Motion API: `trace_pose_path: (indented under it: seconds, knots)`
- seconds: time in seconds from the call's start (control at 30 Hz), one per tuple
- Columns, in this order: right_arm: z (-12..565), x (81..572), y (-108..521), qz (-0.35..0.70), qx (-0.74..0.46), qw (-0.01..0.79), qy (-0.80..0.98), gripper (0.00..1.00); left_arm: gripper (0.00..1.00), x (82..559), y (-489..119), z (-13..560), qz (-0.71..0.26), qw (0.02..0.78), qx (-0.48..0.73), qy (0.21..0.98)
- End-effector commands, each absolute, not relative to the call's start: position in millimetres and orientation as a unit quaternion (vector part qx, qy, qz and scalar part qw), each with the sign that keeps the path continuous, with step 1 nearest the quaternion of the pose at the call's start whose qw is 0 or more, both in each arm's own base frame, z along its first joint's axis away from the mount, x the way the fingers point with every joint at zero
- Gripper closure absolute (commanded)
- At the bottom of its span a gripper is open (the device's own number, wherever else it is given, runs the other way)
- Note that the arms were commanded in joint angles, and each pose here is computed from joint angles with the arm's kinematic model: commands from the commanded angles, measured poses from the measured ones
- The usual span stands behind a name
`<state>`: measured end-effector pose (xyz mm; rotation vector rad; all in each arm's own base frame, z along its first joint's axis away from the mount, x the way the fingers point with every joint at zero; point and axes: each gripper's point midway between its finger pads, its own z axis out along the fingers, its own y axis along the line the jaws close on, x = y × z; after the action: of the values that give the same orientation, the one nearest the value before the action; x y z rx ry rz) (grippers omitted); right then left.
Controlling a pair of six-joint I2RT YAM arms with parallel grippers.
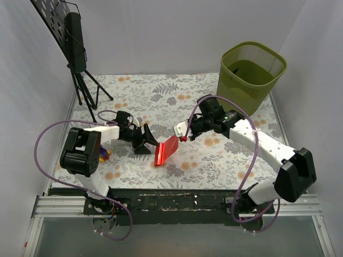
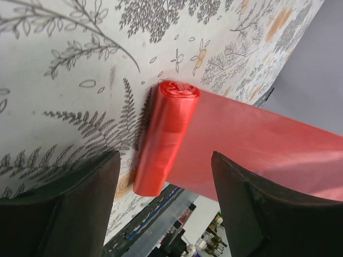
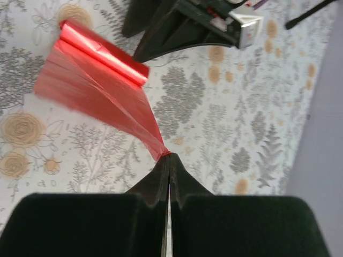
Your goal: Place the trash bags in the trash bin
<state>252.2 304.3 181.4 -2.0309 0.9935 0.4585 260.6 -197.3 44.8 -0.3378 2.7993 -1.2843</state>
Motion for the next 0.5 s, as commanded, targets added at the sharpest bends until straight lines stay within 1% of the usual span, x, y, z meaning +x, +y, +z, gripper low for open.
trace_pose_path:
  seconds: [0.0, 0.23, 0.47]
  knots:
    - [246.9, 272.4, 305.0, 0.115, -0.771, 0.501, 0.375, 0.99, 0.32, 276.2, -199.9, 40.9, -0.419, 0.034, -0.104, 0.902]
    - [302.9, 288.3, 298.5, 0.076, -0.721, 0.564, 0.395, 0.99, 0.34, 273.8, -208.9, 32.3, -0.424, 0.018, -0.099, 0.9]
    - [346.9, 297.1, 293.3, 0.045, -0.698, 0.6, 0.388, 0.99, 0.34, 276.0, -209.0, 23.6, -0.411, 0.015, -0.102, 0.906]
